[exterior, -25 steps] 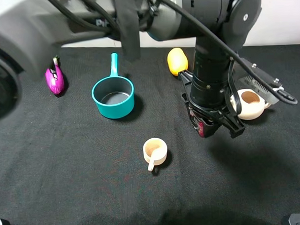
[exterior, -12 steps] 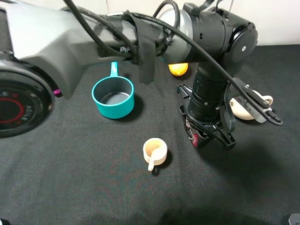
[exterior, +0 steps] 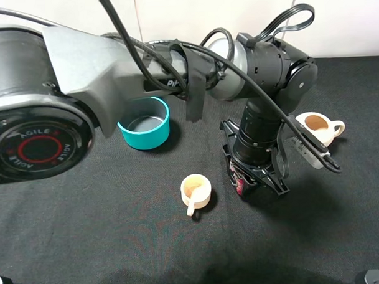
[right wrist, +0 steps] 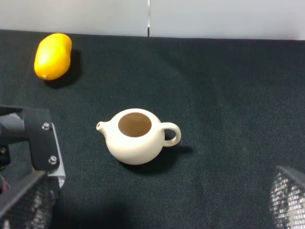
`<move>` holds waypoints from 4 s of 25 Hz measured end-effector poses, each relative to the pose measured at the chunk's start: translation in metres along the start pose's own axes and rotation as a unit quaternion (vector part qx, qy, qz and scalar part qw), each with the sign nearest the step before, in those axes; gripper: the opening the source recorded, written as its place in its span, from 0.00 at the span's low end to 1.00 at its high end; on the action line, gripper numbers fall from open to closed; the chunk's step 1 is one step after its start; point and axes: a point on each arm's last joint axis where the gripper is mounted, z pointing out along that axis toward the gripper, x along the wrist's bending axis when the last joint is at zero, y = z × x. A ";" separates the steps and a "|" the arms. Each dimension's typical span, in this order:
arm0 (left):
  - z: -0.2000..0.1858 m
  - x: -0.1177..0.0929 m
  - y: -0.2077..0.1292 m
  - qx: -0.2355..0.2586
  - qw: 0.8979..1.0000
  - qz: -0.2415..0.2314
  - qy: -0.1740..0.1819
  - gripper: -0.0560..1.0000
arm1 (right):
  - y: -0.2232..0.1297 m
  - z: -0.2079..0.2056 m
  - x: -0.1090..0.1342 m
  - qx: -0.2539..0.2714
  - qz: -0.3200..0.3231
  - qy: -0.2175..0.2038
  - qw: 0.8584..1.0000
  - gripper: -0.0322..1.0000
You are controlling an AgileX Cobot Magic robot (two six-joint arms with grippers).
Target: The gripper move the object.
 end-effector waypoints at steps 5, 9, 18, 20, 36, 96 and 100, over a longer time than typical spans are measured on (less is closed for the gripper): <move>0.000 0.000 0.000 0.000 1.000 0.000 0.000 0.55 | 0.000 0.000 0.000 0.000 0.000 0.000 1.000 0.70; 0.001 0.000 -0.001 0.003 1.000 0.000 0.000 0.55 | 0.000 0.000 0.000 0.000 0.000 0.000 1.000 0.70; 0.002 0.000 -0.001 0.004 1.000 0.000 0.001 0.65 | 0.000 0.000 0.000 0.000 0.000 0.000 1.000 0.70; 0.002 0.000 -0.001 0.004 1.000 0.000 0.001 0.71 | 0.000 0.000 0.000 0.000 0.000 0.000 1.000 0.70; -0.003 0.001 0.002 -0.006 1.000 0.001 0.005 0.98 | 0.000 0.000 0.000 0.001 0.000 0.000 1.000 0.70; -0.206 0.004 -0.123 -0.187 0.974 -0.038 0.125 0.98 | 0.000 0.000 0.000 0.001 0.000 0.000 1.000 0.70; -0.210 0.003 -0.143 -0.189 0.972 -0.065 0.123 0.98 | 0.000 0.000 0.000 0.001 0.000 0.000 1.000 0.70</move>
